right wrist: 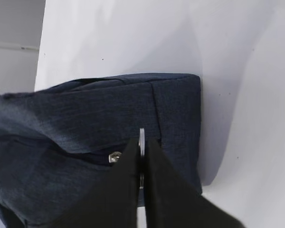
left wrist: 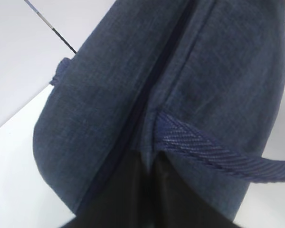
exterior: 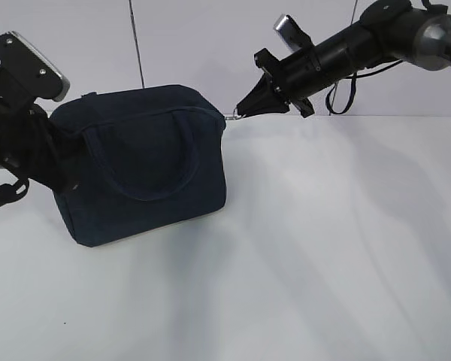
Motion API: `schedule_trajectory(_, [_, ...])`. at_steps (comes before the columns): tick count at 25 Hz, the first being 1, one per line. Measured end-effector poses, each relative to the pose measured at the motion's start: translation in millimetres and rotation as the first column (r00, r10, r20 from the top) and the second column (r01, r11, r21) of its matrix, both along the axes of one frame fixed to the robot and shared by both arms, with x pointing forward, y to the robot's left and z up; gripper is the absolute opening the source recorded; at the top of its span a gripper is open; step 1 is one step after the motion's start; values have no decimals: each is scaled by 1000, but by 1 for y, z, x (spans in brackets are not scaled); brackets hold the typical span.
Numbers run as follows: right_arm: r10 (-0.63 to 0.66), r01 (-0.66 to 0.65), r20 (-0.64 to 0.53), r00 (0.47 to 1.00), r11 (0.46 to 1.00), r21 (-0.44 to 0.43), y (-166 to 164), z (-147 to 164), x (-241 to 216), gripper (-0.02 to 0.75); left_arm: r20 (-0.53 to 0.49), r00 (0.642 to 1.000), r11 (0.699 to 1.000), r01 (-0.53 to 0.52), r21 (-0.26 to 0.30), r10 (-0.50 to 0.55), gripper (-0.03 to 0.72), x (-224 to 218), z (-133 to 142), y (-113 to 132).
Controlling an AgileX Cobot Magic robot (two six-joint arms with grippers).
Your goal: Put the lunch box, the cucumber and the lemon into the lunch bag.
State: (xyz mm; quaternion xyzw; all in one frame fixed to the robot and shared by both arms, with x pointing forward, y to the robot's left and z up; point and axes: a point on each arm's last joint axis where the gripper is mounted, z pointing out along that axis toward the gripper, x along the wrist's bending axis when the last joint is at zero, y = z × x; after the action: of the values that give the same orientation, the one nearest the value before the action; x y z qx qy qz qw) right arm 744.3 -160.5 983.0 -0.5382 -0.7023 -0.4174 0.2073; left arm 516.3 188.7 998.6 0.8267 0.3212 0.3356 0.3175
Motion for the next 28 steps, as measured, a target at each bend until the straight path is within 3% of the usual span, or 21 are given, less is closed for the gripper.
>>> schedule_trajectory(10, [166,-156,229,959,986,-61,0,0,0,20,1,1000,1000,0,-1,0,12,0,0,0])
schedule_trajectory(21, [389,-335,508,769,921,-198,1,1,0,20,1,1000,1000,0,-1,0,12,0,0,0])
schedule_trajectory(23, [373,-325,493,786,928,-184,1,1,0,20,1,1000,1000,0,-1,0,12,0,0,0])
schedule_trajectory(28, [163,-162,249,955,986,-28,2,3,0,20,1,1000,1000,0,-1,0,12,0,0,0])
